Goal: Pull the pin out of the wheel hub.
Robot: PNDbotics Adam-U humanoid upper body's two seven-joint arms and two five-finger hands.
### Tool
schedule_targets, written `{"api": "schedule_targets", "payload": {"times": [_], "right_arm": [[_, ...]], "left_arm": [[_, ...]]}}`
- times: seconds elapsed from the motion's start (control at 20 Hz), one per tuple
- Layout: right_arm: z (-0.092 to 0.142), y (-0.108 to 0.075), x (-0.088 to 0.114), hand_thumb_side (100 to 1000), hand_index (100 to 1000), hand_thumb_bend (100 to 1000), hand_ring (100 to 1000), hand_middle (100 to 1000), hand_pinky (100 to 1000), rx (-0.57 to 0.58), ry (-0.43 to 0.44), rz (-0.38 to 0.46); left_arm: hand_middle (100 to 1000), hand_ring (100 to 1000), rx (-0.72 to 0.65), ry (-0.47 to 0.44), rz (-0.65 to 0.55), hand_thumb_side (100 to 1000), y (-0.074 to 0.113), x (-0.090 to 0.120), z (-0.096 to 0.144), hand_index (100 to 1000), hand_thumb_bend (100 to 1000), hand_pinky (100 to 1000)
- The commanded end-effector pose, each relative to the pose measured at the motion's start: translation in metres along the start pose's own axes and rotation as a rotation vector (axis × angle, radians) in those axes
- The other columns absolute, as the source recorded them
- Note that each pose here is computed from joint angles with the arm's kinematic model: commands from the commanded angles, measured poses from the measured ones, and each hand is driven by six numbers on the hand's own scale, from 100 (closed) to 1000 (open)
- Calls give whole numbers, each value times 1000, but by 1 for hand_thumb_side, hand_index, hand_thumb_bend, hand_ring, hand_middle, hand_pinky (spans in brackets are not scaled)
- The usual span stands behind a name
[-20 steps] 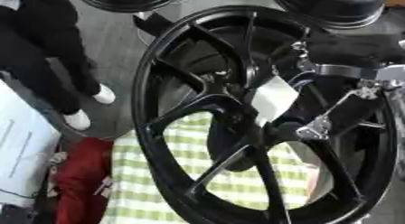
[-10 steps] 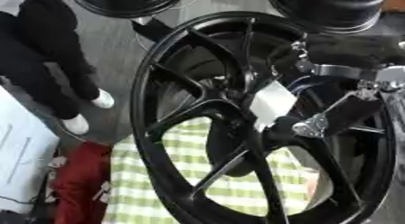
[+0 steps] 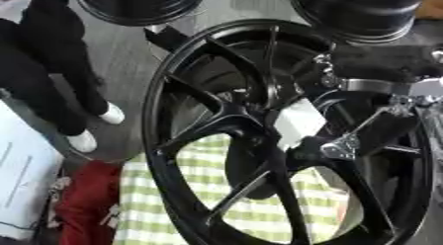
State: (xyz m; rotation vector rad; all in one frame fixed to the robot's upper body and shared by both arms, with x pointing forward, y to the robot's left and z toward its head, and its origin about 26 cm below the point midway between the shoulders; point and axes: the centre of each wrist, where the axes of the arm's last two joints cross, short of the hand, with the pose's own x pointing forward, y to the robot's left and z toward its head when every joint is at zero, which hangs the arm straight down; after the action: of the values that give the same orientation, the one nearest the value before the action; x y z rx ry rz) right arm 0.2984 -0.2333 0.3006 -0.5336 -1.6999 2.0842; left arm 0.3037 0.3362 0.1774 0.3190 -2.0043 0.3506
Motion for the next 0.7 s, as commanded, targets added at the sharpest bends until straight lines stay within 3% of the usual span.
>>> {"api": "schedule_targets", "payload": {"times": [0.05, 0.6, 0.7], "right_arm": [[5, -9, 2, 242, 752, 257, 751, 601, 893, 9, 4, 32], [2, -9, 3, 154, 566, 172, 626, 427, 869, -35, 2, -14], [2, -9, 3, 150, 584, 174, 626, 443, 867, -40, 2, -25]], "left_arm": [[772, 772, -8, -25, -4, 827, 0, 7, -3, 717, 157, 539], [773, 773, -7, -22, -3, 826, 0, 7, -3, 715, 155, 539], [774, 774, -8, -20, -4, 827, 0, 6, -3, 716, 155, 540]]}}
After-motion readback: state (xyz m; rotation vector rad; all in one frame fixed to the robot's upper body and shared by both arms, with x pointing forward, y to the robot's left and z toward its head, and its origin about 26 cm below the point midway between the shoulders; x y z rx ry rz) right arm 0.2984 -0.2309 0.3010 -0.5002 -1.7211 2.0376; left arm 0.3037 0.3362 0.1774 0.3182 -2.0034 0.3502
